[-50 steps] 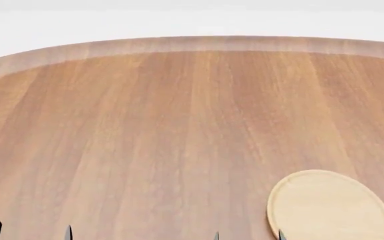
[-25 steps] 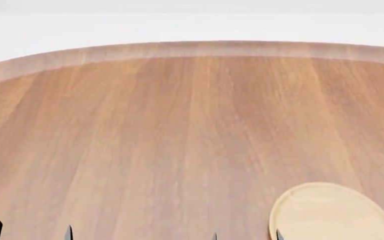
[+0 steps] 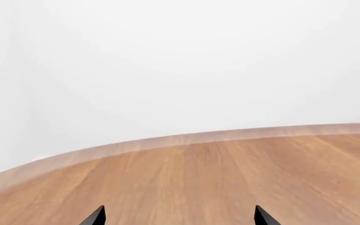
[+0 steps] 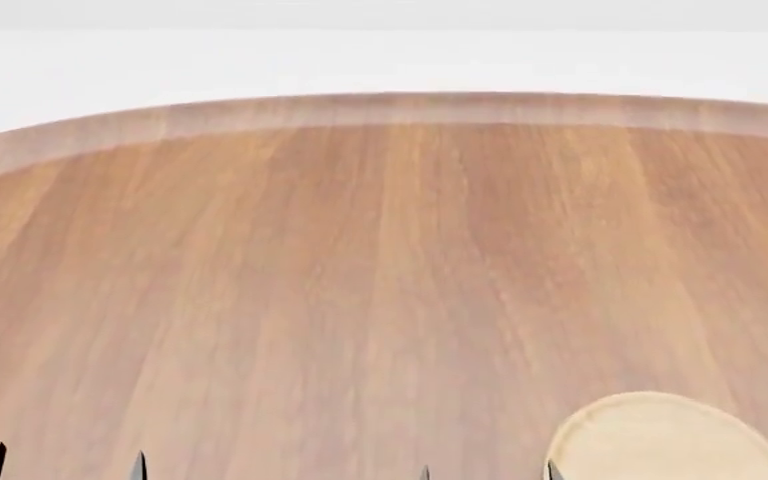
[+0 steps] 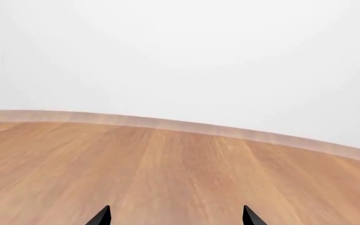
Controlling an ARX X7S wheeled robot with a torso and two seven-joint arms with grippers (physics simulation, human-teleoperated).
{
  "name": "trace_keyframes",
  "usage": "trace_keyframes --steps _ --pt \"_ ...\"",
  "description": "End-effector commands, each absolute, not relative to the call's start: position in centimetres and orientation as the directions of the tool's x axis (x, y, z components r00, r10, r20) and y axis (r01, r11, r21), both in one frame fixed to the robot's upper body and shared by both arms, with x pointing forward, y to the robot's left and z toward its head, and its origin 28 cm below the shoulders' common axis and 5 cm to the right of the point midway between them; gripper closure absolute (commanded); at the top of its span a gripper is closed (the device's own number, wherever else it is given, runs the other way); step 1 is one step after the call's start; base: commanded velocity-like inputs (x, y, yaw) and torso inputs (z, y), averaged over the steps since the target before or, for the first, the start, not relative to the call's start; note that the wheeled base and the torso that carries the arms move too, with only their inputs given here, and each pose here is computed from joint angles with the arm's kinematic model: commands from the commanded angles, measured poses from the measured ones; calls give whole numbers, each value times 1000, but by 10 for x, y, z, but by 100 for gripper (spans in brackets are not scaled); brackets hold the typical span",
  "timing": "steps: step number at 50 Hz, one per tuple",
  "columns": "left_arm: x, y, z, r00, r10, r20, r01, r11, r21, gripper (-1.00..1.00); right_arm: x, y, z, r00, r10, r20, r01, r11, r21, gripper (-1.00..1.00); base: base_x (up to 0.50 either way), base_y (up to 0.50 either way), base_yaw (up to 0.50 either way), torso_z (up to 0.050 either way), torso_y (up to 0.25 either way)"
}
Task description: Put the chocolate pudding to the left of the plate.
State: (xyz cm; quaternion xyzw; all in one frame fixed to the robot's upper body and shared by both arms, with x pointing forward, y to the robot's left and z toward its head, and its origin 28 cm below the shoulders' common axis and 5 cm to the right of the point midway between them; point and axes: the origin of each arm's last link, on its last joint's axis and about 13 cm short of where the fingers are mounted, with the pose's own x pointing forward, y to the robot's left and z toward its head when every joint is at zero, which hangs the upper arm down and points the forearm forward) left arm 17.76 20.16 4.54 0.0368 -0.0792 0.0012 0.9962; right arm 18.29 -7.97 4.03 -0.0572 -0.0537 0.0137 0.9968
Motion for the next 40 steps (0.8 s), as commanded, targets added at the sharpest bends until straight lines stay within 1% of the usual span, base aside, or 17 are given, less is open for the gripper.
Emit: trace_keyframes --steps 1,9,11,15,18,20,23,24,25,26,27,29,32,33,34,38,40 --pt "177 201 46 987 -6 158 -6 997 73 -100 183 -80 40 994 35 104 -23 993 -117 -100 117 0 0 0 0" --pt "177 200 44 988 -12 155 0 997 77 -100 187 -82 40 994 -12 108 26 991 -131 -100 113 0 0 0 0" --pt "177 200 44 988 -12 155 0 997 77 -100 186 -84 44 995 2 104 10 994 -112 -100 0 0 0 0 0" --pt "178 200 44 988 -9 156 -3 997 78 -100 190 -94 50 994 -51 100 65 988 -138 -100 0 0 0 0 0" --pt "178 200 45 988 -10 157 -2 997 78 -100 191 -107 66 988 -95 125 110 986 -121 -100 0 0 0 0 0" --pt "179 201 44 988 -10 155 -2 997 78 -100 188 -114 77 990 -24 136 32 998 -52 -100 0 0 0 0 0" --pt "179 201 44 988 -11 153 -1 997 77 -100 185 -130 111 973 -81 216 112 984 -136 -100 0 0 0 0 0" --pt "179 201 44 988 -10 154 -2 997 78 -100 181 -135 128 971 -36 237 65 991 -117 -100 0 0 0 0 0" --pt "179 201 44 988 -10 154 -2 997 78 -100 180 -135 128 971 -36 237 65 991 -117 -100 0 0 0 0 0" --pt "179 200 43 988 -12 153 0 997 79 -100 178 -141 146 961 -36 273 89 979 -182 -100 0 0 0 0 0" --pt "179 201 43 988 -12 154 0 997 80 -100 176 -146 165 961 15 277 47 975 -216 -100 0 0 0 0 0" --pt "180 201 44 988 -11 153 -2 997 79 -100 175 -150 177 961 46 274 23 970 -244 -100 0 0 0 0 0" --pt "180 201 43 988 -10 152 -2 997 80 -100 178 -161 203 967 197 159 -154 957 -245 -100 0 0 0 0 0" --pt "180 201 43 988 -11 152 -1 997 80 -100 179 -163 206 969 212 130 -177 954 -240 -100 0 0 0 0 0" --pt "180 200 42 989 -13 150 1 997 82 -100 184 -168 213 958 286 34 -271 936 -222 -100 0 0 0 0 0" --pt "180 200 42 989 -16 150 3 997 83 -100 192 -175 217 911 379 -166 -405 897 -179 -100 0 0 0 0 0" --pt "182 200 41 989 -14 145 3 998 70 -100 192 -184 226 874 450 -185 -465 884 -43 -100 0 0 0 0 0"
